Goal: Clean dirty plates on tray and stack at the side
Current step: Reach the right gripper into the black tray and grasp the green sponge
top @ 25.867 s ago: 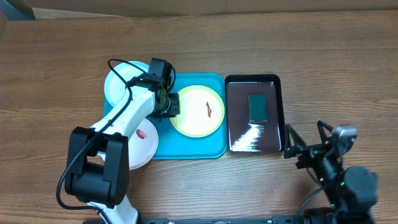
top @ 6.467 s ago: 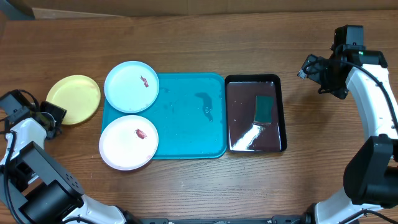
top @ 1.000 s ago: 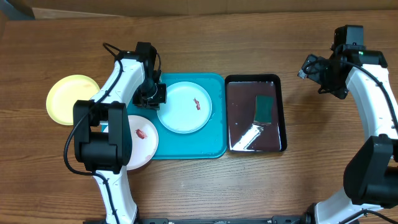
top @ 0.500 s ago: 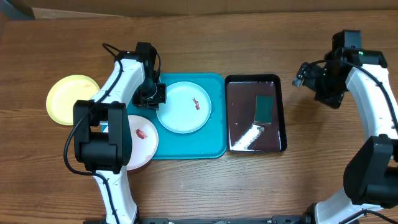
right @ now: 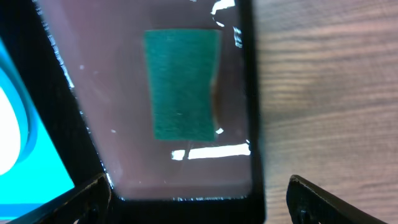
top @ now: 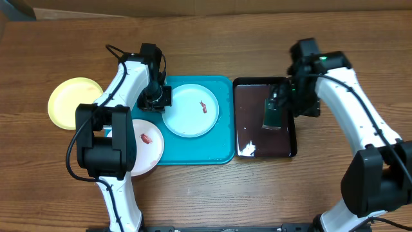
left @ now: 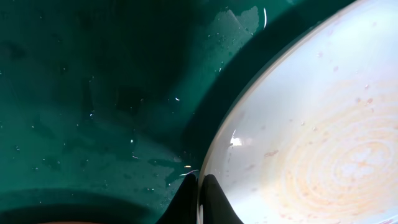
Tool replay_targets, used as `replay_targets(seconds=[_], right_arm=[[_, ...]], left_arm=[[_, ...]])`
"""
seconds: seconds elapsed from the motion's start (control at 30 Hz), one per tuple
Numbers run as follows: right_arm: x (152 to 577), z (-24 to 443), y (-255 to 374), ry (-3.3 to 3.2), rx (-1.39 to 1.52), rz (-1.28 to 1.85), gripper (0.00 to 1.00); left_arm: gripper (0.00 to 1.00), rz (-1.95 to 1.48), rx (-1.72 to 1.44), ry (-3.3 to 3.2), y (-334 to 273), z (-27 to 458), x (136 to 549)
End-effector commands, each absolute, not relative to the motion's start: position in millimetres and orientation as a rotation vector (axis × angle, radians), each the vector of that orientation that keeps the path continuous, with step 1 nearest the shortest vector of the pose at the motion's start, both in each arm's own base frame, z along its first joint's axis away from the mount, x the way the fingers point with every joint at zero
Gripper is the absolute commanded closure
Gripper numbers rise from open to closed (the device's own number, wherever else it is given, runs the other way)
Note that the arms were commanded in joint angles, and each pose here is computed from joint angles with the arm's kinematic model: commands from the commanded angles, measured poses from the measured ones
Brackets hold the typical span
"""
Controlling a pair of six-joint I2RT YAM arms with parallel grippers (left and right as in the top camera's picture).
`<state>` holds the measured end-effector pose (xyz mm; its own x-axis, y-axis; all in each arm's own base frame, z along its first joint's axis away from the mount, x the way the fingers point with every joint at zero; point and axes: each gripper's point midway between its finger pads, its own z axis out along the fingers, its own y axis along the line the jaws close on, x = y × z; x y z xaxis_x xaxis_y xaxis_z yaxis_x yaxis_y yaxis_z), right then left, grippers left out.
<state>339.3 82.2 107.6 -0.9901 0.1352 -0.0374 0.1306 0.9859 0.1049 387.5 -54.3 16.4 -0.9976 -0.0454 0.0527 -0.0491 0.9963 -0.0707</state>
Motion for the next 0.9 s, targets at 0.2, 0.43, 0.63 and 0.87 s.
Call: replay_targets(seconds=[0.2,0.43,0.63,0.87], right_arm=[[350.0,102.1,103.8,2.999,0.048,0.042,0.07],[350.3,75.3,100.0,2.973,0.039,-0.009,0.11],[354.6,55.8,98.1,2.931,0.044,-0.017,0.19],[351.9,36.2,97.3,2.913,0.050,-0.008,0.19]], left_arm=[[0.96,0.114,0.079,-3.095,-57.0,17.7,386.0],[0.95,0.114,0.079,-3.094,-57.0,17.7,385.7],[0.95,0.113,0.079,-3.093,-57.0,17.8,385.5],[0.95,0.113,0.079,-3.092,-56.9,17.8,385.2]])
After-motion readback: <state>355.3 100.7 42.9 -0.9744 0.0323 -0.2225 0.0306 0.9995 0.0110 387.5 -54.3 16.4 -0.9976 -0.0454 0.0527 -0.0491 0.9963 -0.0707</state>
